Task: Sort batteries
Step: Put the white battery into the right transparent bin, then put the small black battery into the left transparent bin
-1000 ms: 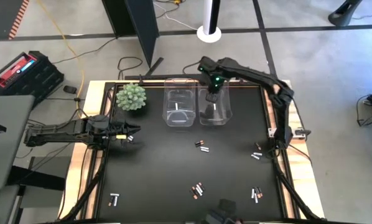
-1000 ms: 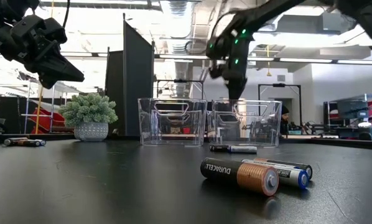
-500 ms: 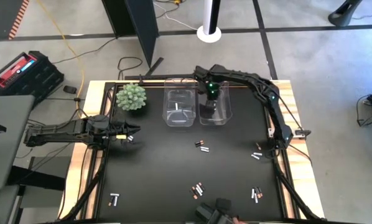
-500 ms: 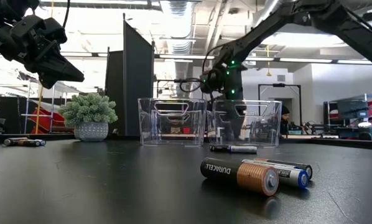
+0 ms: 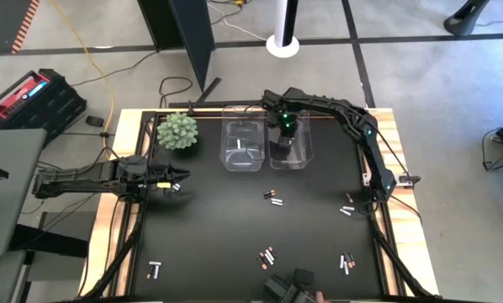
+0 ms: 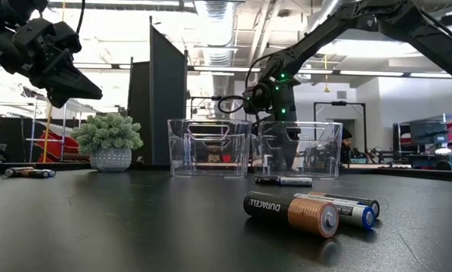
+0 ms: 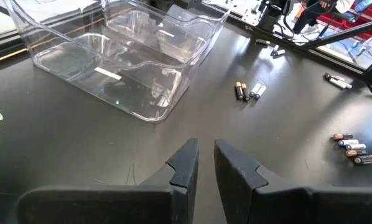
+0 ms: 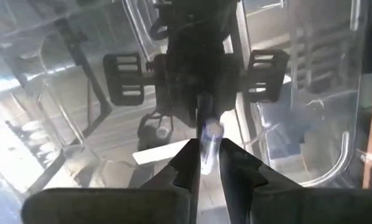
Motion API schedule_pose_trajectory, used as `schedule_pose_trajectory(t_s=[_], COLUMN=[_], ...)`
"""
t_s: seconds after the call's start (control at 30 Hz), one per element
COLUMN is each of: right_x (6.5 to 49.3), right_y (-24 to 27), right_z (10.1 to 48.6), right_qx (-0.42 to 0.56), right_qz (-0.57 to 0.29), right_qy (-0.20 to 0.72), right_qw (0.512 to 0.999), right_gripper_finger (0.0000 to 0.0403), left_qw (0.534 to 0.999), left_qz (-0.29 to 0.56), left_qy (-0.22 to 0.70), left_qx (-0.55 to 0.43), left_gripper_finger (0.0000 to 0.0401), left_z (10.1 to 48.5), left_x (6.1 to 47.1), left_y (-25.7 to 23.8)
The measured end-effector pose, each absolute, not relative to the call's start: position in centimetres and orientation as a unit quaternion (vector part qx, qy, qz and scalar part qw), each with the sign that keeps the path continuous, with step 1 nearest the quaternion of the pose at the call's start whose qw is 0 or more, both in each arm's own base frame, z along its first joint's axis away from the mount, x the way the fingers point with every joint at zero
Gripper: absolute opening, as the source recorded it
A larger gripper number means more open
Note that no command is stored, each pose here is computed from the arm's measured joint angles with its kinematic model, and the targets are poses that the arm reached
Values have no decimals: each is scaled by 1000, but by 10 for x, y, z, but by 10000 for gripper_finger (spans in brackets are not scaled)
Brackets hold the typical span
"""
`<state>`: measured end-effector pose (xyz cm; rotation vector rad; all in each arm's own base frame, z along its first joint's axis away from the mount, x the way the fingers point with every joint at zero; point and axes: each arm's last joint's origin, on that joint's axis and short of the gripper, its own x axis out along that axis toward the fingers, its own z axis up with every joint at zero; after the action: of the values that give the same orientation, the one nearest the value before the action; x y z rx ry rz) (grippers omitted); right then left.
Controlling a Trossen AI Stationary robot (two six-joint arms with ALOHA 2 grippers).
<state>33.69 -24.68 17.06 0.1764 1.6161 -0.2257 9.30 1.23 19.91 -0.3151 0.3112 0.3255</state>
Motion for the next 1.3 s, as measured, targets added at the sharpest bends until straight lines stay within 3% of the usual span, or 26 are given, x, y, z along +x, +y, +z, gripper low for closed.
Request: schedule_pose_trajectory(t_s=[0.3,0.53,0.8,1.3], right_x=[329,302,251,188], right_y=[-246,-245,-204,-112], right_z=[189,260,340,325], right_qx=[119,163,260,356], right_qz=[-123,-218,-349,-411], right_qy=[734,665,521,474], right_qw=[657,695,734,693], right_gripper_finger=[87,87,87,88], left_qw=[962,962,962,965], left_qz=[161,161,161,159], left_qy=[154,154,154,156], left_qx=[-156,-156,-156,-142], left_gripper_finger=[50,50,50,50], left_z=[199,199,199,199], left_x=[93,93,93,93], left_y=[12,12,12,12])
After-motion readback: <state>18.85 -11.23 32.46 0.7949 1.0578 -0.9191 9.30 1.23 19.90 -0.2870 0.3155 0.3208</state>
